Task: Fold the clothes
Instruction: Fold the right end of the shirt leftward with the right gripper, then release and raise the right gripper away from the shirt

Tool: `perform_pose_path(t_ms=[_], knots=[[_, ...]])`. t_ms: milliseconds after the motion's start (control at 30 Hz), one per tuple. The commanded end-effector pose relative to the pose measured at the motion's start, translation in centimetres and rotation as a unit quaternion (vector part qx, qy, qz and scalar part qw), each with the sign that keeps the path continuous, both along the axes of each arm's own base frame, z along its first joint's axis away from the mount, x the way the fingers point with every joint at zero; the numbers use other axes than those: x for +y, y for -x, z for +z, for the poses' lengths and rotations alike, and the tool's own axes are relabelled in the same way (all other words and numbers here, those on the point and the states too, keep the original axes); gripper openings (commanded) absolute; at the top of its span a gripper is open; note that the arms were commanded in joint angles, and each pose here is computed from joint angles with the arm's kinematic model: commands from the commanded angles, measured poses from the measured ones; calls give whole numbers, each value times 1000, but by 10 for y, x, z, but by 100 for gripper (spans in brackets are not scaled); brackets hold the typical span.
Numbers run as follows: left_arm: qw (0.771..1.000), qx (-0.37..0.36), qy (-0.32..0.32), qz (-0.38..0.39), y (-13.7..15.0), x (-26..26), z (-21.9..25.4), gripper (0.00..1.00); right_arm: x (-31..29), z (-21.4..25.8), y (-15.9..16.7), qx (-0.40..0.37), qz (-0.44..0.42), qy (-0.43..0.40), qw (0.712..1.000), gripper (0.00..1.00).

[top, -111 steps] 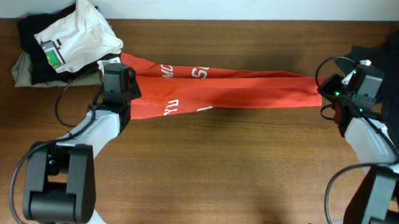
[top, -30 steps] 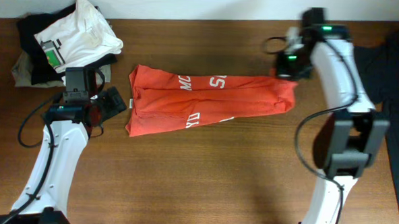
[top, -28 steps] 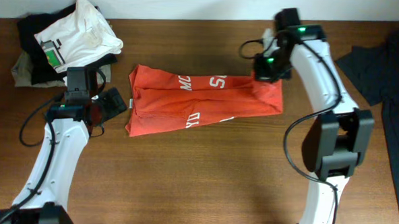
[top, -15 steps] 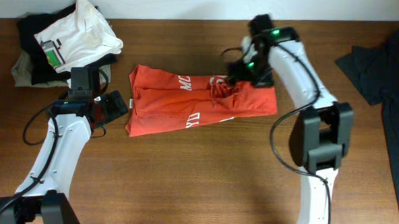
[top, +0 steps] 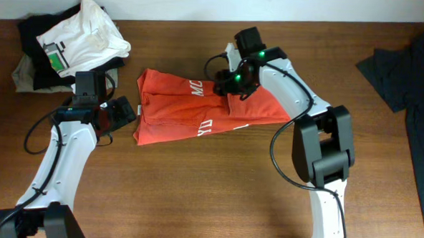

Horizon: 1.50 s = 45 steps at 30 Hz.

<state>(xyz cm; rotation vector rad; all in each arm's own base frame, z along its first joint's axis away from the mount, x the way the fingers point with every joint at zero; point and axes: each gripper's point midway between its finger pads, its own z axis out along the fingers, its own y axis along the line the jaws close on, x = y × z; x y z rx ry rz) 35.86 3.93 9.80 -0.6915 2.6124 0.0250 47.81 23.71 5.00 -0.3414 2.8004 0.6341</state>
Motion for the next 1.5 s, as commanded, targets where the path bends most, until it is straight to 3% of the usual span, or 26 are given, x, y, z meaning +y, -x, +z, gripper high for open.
perform_pose_path(t_ms=[0,67,133,200,300,333,367,533,600,633,667,700,733,833,933,1033,1133,1300,1467], knots=[[1000,5,4,-1,1,-1,-3,99,4,-7,2,-11,0,37,999,76],[1000,11,4,-1,4,-1,-4,99,-10,18,4,-5,-10,41,999,75],[1000,13,4,-1,4,-1,-5,99,-49,76,-5,-23,-45,39,998,76],[1000,12,4,-1,4,-1,-5,99,-83,72,2,20,-74,43,996,75],[1000,13,4,-1,4,-1,-5,99,-77,20,27,101,-75,45,991,38],[1000,14,5,-1,5,-1,-5,99,-71,-1,35,122,-79,47,988,17],[1000,16,5,-1,6,-1,-5,99,-59,-16,40,126,-68,41,989,12],[1000,24,6,-1,9,-2,-7,99,-2,-61,70,121,-39,37,991,18],[1000,29,7,-1,12,-2,-8,99,-3,-44,65,109,-40,46,992,7],[999,31,7,-1,13,-2,-8,99,-17,-16,54,92,-56,62,992,8],[999,33,7,-1,14,-2,-8,99,-37,14,44,73,-77,81,991,16],[999,33,9,-2,14,-3,-8,99,-52,39,37,57,-90,91,990,40],[999,25,28,-12,10,-10,-8,99,-91,92,21,31,-130,94,987,98],[988,-24,87,-127,-18,-44,-6,99,-166,128,-5,0,-205,93,974,99],[972,-27,147,-180,-29,-54,-29,99,-247,125,-8,10,-285,106,953,99],[969,-30,148,-195,-41,-46,-39,99,-326,125,0,15,-361,122,924,99],[966,-47,137,-215,-57,-44,-47,99,-356,125,6,19,-390,121,913,99],[951,-44,194,-235,-86,-59,-66,99,-360,125,7,20,-394,121,911,99],[941,5,242,-238,-72,-73,-99,99,-360,125,7,20,-394,121,911,99]])
